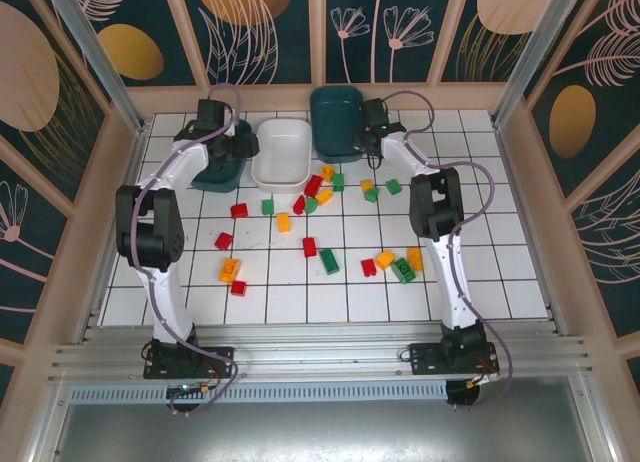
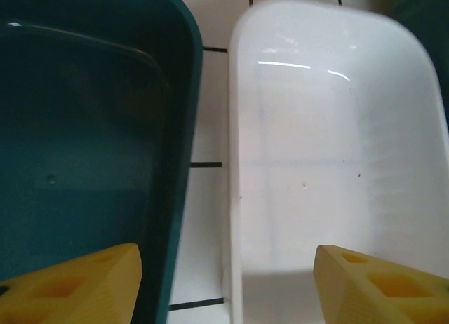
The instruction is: Sort the legos into containers by color
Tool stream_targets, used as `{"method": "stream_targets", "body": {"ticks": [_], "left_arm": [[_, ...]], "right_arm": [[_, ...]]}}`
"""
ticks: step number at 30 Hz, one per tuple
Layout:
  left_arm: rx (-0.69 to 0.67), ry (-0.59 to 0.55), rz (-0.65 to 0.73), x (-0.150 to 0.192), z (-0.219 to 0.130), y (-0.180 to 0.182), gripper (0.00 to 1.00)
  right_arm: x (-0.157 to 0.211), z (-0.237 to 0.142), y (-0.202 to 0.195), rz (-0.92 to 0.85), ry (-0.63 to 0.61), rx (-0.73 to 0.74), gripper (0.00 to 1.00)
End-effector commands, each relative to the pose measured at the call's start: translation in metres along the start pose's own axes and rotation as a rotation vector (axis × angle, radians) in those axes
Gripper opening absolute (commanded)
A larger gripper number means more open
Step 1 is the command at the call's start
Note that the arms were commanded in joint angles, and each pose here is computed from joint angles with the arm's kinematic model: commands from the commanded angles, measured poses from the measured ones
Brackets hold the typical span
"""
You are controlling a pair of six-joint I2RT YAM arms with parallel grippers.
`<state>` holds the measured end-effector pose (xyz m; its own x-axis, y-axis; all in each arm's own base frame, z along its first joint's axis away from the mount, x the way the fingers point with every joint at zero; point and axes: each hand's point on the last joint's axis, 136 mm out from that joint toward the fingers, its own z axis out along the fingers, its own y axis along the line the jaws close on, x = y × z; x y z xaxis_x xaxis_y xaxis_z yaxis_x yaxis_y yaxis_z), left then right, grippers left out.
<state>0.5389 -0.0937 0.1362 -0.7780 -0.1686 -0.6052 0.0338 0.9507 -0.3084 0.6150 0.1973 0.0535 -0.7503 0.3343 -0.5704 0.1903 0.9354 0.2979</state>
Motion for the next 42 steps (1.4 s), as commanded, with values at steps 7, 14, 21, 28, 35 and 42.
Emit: {"method": "stream_targets", "body": {"ticks": [7, 14, 21, 28, 35, 42], "left_arm": [[0.066, 0.015, -0.026, 0.004, 0.004, 0.011, 0.73], [0.163, 0.057, -0.073, 0.019, 0.023, 0.001, 0.78], [0.194, 0.083, -0.104, 0.030, 0.030, -0.001, 0.77], [0.197, 0.091, -0.136, 0.041, 0.025, -0.001, 0.73], [0.234, 0.072, -0.169, 0.041, 0.012, -0.010, 0.68], [0.244, 0.107, -0.109, 0.052, 0.026, -0.028, 0.65]], "right_arm": [[0.029, -0.018, 0.001, -0.002, 0.029, 0.115, 0.00], [0.057, -0.039, -0.006, -0.006, 0.069, 0.125, 0.02], [0.079, -0.046, 0.000, -0.045, 0.122, 0.117, 0.02], [0.093, -0.059, -0.007, -0.049, 0.152, 0.121, 0.03], [0.111, -0.069, -0.013, -0.035, 0.187, 0.103, 0.03], [0.117, -0.072, -0.023, -0.016, 0.186, 0.128, 0.04]]}}
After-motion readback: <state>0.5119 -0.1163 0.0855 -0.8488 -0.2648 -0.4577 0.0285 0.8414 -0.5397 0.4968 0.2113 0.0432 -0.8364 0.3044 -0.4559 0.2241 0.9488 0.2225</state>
